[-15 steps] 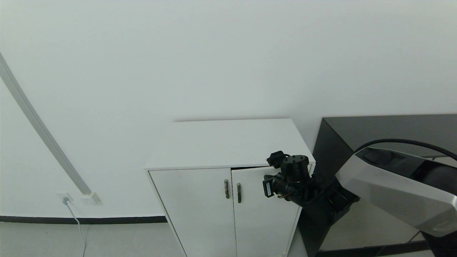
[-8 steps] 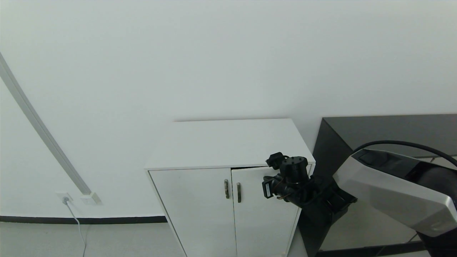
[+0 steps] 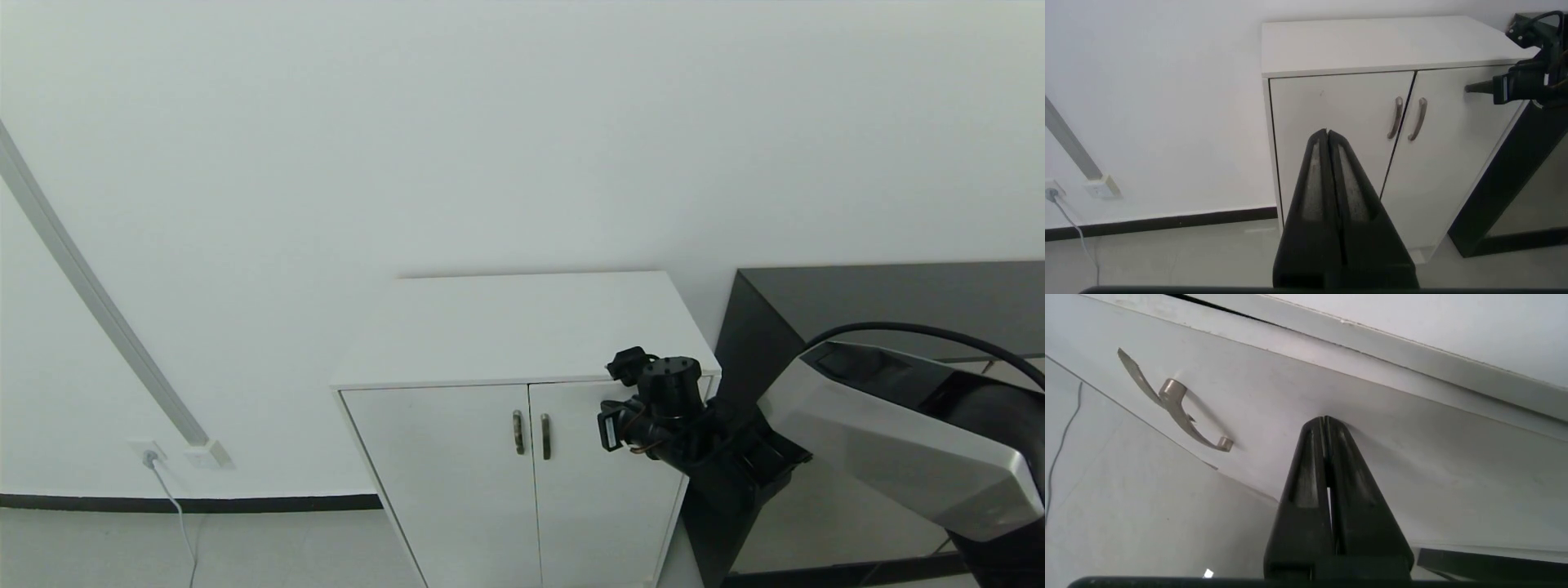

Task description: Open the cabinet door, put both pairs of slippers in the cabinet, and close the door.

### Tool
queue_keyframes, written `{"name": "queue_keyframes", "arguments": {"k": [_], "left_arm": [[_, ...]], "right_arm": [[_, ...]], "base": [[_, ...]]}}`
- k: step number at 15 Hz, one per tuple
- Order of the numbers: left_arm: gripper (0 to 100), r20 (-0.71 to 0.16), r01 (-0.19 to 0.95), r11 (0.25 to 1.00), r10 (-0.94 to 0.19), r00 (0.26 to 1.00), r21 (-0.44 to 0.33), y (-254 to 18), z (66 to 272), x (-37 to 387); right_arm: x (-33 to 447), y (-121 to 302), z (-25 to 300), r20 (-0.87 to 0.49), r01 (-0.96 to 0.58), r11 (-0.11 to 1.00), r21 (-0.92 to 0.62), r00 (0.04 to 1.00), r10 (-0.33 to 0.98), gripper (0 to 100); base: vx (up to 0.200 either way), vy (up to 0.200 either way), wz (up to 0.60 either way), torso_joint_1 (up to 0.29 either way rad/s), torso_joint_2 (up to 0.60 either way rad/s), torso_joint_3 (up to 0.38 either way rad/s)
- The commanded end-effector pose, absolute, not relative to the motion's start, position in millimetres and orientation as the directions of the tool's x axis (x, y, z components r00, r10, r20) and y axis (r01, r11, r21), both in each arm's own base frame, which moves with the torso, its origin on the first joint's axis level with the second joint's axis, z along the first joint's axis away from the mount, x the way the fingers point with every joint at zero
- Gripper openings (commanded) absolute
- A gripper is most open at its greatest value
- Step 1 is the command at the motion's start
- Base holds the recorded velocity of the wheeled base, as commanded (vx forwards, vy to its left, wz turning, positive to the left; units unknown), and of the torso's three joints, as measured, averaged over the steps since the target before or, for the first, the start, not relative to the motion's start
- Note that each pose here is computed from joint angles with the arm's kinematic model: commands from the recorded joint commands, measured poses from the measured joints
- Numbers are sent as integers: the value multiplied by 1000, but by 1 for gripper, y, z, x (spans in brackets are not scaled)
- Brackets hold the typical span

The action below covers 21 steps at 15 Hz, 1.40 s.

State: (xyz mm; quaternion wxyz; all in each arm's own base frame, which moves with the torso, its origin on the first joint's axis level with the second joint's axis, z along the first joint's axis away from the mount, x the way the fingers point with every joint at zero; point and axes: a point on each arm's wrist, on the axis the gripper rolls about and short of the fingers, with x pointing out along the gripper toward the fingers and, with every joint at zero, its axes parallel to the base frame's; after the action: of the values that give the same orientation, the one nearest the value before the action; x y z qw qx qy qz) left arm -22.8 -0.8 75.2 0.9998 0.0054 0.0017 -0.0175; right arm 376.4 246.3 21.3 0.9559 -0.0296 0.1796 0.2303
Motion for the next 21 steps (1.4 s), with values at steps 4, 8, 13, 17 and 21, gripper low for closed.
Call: {"name": "queue_keyframes", "arguments": {"k": [4,8,13,17,21], "left_arm": [[0,-5,35,999,-35,999,11,-1,75,-23],[0,-3,35,999,-35,999,9,-1,75,-23],[0,-5,35,999,-35,999,9,-1,75,-23],[0,-5,35,999,-35,999,9,-1,75,-23],[0,-5,35,999,-35,999,9,-1,75,-23]], "right_arm": [[380,248,17,-355,-449,893,26,831,429,0],[382,249,17,-350,-431,902,17,843,409,0],[376,245,19,-363,-426,904,14,841,402,0],[347,233,46,-343,-439,898,18,841,418,0],[306,204,80,-323,-438,899,21,848,421,0]], "base": [[0,0,0,0,0,0],[0,0,0,0,0,0],[0,0,0,0,0,0],[0,0,0,0,0,0],[0,0,0,0,0,0]]}}
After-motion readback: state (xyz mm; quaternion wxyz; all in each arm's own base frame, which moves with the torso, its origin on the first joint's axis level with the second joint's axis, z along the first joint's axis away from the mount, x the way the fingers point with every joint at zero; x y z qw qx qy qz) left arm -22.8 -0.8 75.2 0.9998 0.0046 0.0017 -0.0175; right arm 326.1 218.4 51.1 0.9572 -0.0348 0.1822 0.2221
